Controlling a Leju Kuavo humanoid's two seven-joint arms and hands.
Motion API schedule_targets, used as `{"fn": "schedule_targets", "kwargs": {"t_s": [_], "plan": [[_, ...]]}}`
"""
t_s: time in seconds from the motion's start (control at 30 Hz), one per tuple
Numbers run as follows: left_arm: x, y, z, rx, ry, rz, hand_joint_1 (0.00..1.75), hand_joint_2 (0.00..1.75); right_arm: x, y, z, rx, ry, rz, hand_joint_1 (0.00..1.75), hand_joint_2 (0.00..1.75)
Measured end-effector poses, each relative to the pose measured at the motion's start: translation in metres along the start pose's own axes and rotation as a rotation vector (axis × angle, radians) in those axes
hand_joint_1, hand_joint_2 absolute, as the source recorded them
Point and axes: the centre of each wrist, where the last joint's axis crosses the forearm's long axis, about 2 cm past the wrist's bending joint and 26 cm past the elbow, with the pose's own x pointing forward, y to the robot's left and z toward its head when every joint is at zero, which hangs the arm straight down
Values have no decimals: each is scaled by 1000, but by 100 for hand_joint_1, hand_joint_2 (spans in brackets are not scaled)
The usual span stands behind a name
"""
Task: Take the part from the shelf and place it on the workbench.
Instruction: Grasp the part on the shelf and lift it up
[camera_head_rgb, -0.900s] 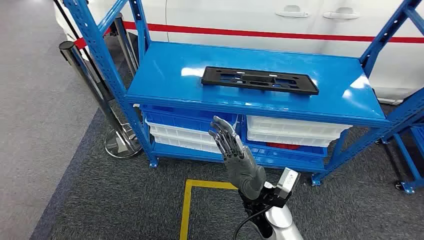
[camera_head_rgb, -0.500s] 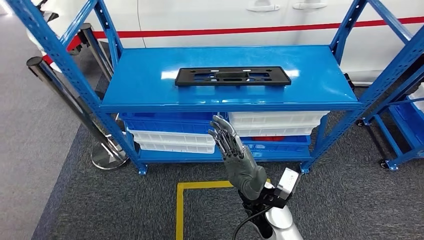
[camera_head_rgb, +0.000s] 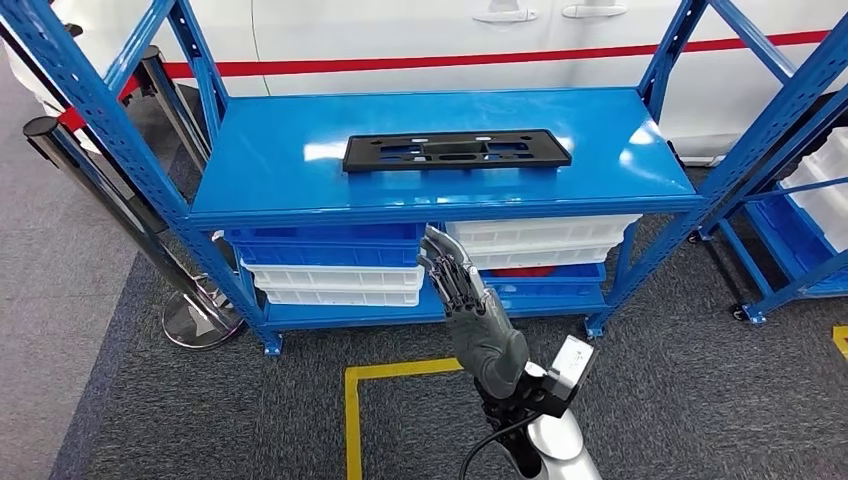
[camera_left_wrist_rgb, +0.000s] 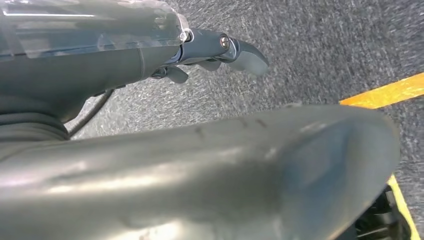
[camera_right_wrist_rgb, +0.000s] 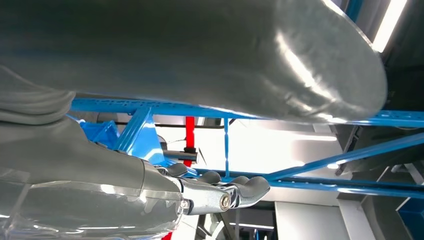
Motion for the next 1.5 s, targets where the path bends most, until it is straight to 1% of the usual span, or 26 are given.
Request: {"fn": "schedule_targets", "kwargs": {"t_s": [0.9,1.5], "plan": [[-2,0,0,1,5,-1,0,0,-1,1,6,-15,23,1,0,0],[-1,0,0,-2,4,-2,0,0,-3,1,16,-111,125,-37,0,0]]}}
